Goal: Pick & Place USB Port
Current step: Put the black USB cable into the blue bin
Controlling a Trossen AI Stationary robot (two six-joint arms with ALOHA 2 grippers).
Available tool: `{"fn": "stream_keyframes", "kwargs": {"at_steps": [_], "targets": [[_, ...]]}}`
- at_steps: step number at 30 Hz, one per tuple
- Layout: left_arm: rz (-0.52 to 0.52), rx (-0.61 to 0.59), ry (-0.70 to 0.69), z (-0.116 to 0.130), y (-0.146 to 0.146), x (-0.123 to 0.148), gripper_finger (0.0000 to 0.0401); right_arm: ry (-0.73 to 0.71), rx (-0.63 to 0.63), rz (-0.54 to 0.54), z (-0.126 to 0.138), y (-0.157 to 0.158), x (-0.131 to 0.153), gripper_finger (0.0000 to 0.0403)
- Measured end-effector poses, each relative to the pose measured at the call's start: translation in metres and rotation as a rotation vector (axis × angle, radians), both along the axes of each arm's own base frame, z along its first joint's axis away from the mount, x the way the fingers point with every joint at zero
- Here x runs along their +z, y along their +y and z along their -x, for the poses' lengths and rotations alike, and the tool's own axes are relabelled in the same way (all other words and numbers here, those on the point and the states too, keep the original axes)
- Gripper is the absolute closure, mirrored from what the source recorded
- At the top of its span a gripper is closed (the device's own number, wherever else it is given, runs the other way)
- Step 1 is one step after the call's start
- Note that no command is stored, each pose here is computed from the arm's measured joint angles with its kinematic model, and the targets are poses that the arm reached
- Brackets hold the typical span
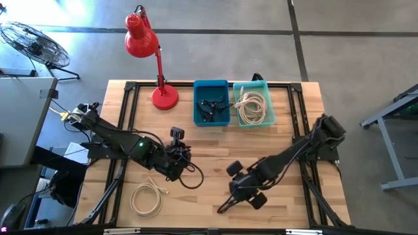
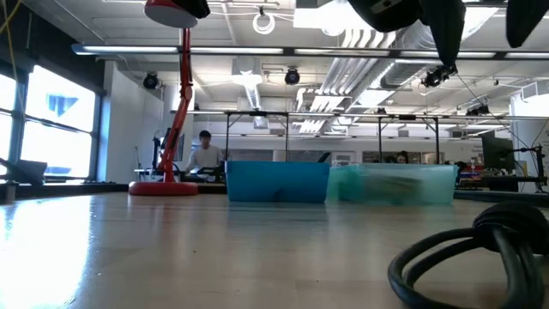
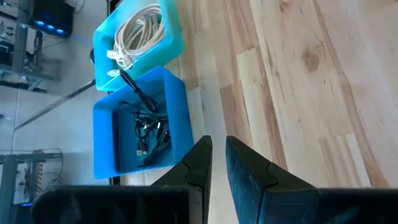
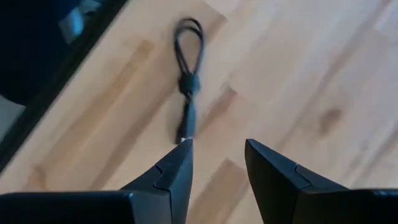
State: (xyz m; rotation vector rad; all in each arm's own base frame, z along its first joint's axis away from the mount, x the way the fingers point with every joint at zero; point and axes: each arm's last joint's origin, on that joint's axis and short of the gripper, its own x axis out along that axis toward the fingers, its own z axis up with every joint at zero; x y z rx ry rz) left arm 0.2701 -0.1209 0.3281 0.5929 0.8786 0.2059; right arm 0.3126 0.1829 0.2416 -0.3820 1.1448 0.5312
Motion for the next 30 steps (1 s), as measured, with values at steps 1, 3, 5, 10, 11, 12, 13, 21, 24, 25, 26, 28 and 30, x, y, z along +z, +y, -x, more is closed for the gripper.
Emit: {"fn": "stream_keyframes", "kwargs": {"at_steps": [1,3,5,10,11,12,13,21,24,25,26,28,30], "targets": [[0.0,0.0,0.0,0.0,0.0,0.0,0.0357,0.013,0.008,-0.011,-0.004,0.003,-0.001,0.0265],[0.0,0.0,0.0,0.0,0.0,0.0,0.0357,0.027,0.025,-0.035,-0.011,0.008,-0.003,0.0265],[0.0,0.0,0.0,0.0,0.0,0.0,0.0357,0.026,0.043,-0.047,-0.018,0.013,-0.005,0.0265],[0.011,-0.008,0.013,-0.001,-0.001,-0.002,0.0357,0.056,0.041,-0.06,-0.029,0.018,-0.015,0.0265],[0.012,-0.009,0.016,-0.001,-0.001,-0.002,0.0357,0.079,0.039,-0.077,-0.03,0.019,-0.019,0.0265],[0.013,-0.011,0.019,-0.002,-0.002,-0.003,0.0357,0.1,0.038,-0.088,-0.032,0.019,-0.023,0.0265],[0.014,-0.012,0.022,-0.003,-0.002,-0.005,0.0357,0.118,0.04,-0.097,-0.033,0.019,-0.028,0.0265],[0.009,-0.015,0.047,-0.004,-0.003,-0.021,0.0357,0.211,0.037,-0.111,-0.041,0.018,-0.054,0.0265],[0.001,-0.01,0.038,-0.004,-0.003,-0.021,0.0357,0.218,0.037,-0.128,-0.042,0.017,-0.054,0.0265],[0.001,-0.009,0.037,-0.004,-0.003,-0.021,0.0357,0.217,0.035,-0.131,-0.043,0.016,-0.054,0.0265],[0.0,-0.009,0.037,-0.004,-0.003,-0.021,0.0357,0.22,0.034,-0.135,-0.043,0.015,-0.054,0.0265],[-0.017,0.001,0.028,-0.004,-0.002,-0.02,0.0357,0.224,0.034,-0.143,-0.043,0.014,-0.054,0.0265],[-0.028,0.008,0.022,-0.004,-0.002,-0.02,0.0357,0.221,0.033,-0.144,-0.044,0.014,-0.054,0.0265]]}}
